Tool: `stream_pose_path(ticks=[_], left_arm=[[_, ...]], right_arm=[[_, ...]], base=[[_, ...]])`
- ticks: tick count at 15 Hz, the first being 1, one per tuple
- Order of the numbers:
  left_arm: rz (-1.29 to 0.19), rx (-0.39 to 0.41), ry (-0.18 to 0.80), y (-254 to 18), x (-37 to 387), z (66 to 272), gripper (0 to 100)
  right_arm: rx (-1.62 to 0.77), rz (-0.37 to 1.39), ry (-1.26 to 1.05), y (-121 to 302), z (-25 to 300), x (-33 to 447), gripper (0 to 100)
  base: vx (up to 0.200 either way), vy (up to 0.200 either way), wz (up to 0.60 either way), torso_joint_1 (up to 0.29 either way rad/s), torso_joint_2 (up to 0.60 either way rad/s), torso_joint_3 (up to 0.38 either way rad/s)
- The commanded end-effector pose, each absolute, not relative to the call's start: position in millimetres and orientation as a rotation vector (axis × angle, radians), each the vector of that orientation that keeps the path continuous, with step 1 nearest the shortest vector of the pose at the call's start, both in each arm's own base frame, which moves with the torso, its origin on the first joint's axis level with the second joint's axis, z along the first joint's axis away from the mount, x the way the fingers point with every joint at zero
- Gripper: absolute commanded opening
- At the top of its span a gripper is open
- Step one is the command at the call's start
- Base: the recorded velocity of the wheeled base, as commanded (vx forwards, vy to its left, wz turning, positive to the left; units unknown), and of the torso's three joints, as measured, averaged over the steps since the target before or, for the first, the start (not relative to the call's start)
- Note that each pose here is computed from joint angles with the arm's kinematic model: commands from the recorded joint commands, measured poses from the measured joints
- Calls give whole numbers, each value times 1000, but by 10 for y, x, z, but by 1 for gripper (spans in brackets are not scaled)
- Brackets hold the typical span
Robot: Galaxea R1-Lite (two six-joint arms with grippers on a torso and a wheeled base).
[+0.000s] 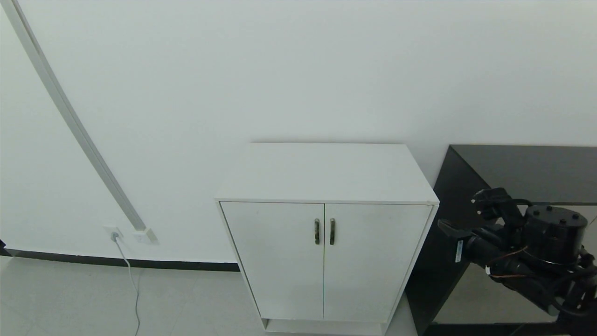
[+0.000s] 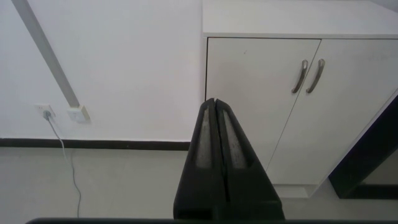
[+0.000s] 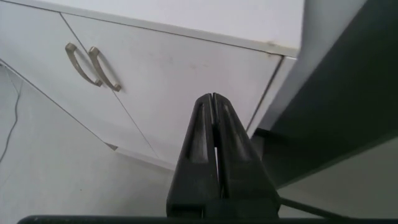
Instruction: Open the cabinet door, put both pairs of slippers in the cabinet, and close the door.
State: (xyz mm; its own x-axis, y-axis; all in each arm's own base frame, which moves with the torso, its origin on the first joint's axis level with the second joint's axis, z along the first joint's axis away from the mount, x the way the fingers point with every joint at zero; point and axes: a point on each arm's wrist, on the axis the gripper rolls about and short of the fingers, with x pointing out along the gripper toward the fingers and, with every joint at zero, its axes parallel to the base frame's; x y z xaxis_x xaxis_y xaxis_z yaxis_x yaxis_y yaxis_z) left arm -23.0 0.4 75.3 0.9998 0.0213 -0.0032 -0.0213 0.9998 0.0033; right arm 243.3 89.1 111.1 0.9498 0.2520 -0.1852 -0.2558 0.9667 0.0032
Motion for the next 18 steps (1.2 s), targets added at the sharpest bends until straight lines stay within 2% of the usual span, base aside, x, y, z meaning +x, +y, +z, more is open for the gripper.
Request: stream_pose_path(ticks=[1,13,18], left_arm=[[21,3,5,3,-229,753,0],[21,2,5,3,-229,753,0],[21,2,5,3,-229,753,0]], right_arm=[[-12,223,156,730,1226,2214,0],[-4,-176,179,16,1206,1457,0],[-2,-201,190,-33,1269,968,0]], base=[[0,0,0,0,0,0],[0,0,0,0,0,0],[0,0,0,0,0,0]])
